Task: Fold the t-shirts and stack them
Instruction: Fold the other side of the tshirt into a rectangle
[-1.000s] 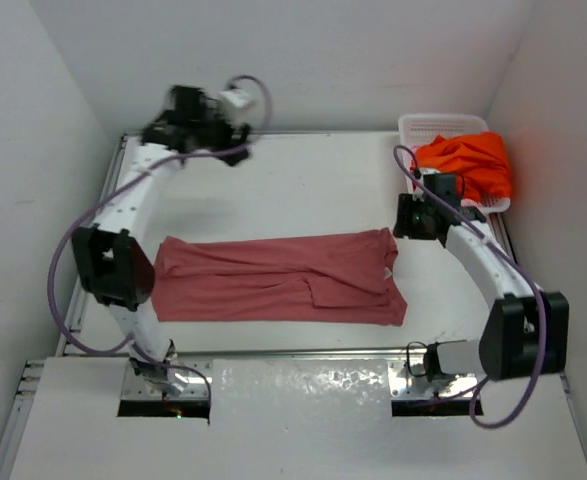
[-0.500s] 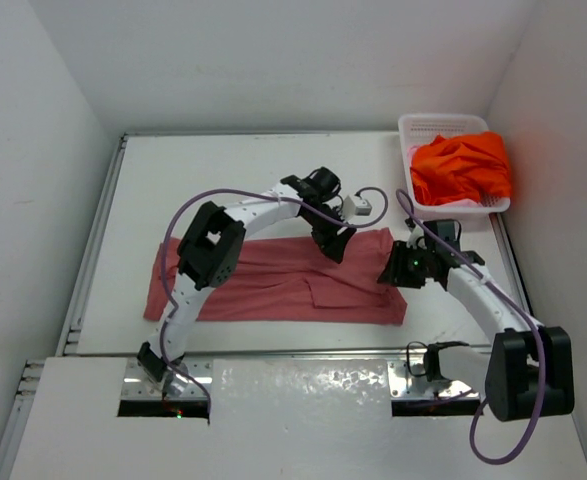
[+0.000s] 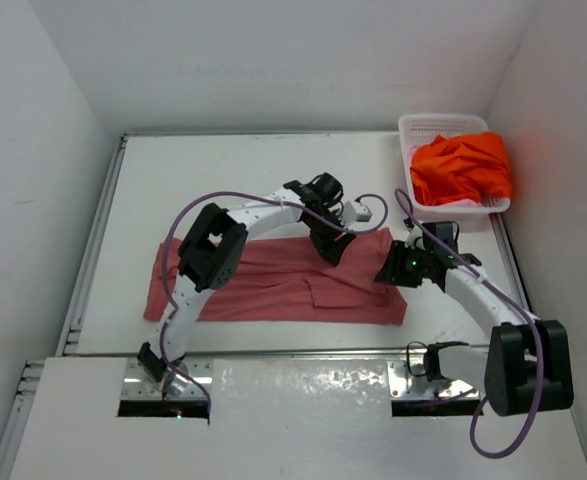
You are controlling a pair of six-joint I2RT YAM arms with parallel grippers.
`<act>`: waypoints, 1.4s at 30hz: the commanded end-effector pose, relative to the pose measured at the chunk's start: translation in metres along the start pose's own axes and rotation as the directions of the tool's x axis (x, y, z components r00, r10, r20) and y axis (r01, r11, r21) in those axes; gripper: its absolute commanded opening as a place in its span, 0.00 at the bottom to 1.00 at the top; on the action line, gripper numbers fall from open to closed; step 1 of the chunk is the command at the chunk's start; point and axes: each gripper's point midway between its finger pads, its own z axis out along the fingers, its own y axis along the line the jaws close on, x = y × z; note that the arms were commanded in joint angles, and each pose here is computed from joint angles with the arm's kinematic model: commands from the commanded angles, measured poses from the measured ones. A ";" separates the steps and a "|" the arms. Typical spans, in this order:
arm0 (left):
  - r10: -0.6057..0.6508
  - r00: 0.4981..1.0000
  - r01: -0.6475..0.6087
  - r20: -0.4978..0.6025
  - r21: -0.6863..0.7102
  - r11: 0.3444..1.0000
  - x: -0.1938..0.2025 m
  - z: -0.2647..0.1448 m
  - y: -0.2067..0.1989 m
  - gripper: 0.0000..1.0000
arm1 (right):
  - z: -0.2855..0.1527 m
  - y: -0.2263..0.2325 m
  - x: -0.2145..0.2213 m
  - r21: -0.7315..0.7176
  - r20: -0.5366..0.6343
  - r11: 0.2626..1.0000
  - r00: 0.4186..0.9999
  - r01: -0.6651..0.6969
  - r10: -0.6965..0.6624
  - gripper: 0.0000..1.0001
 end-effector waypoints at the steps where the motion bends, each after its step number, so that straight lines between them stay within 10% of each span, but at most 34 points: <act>1: 0.032 0.998 -0.029 0.051 -0.057 0.998 -0.020 -0.011 0.002 0.53 | 0.006 0.004 -0.010 -0.029 0.031 1.000 1.000 0.006 -0.005 0.37; 4: 0.011 0.998 -0.010 0.063 -0.026 1.000 -0.021 -0.007 -0.002 0.45 | 0.009 0.005 -0.007 -0.044 0.019 0.999 1.000 -0.007 0.008 0.31; 8: -0.008 0.997 0.007 0.079 0.007 1.000 -0.025 -0.009 -0.010 0.01 | 0.008 0.005 -0.004 -0.043 0.010 0.999 1.000 -0.005 0.006 0.15; 16: -0.004 0.995 0.005 0.095 -0.008 1.000 -0.033 -0.023 -0.013 0.00 | -0.002 0.005 0.004 -0.037 -0.019 0.999 0.999 0.029 -0.030 0.26; 22: -0.005 0.994 0.006 0.112 -0.010 1.000 -0.041 -0.031 -0.016 0.00 | -0.001 0.001 0.015 -0.029 -0.052 0.999 0.998 0.024 -0.026 0.00; 42: -0.097 0.965 0.084 0.245 0.065 0.994 -0.034 -0.087 -0.039 0.00 | -0.033 0.029 -0.014 -0.083 0.011 0.991 0.994 0.105 -0.105 0.00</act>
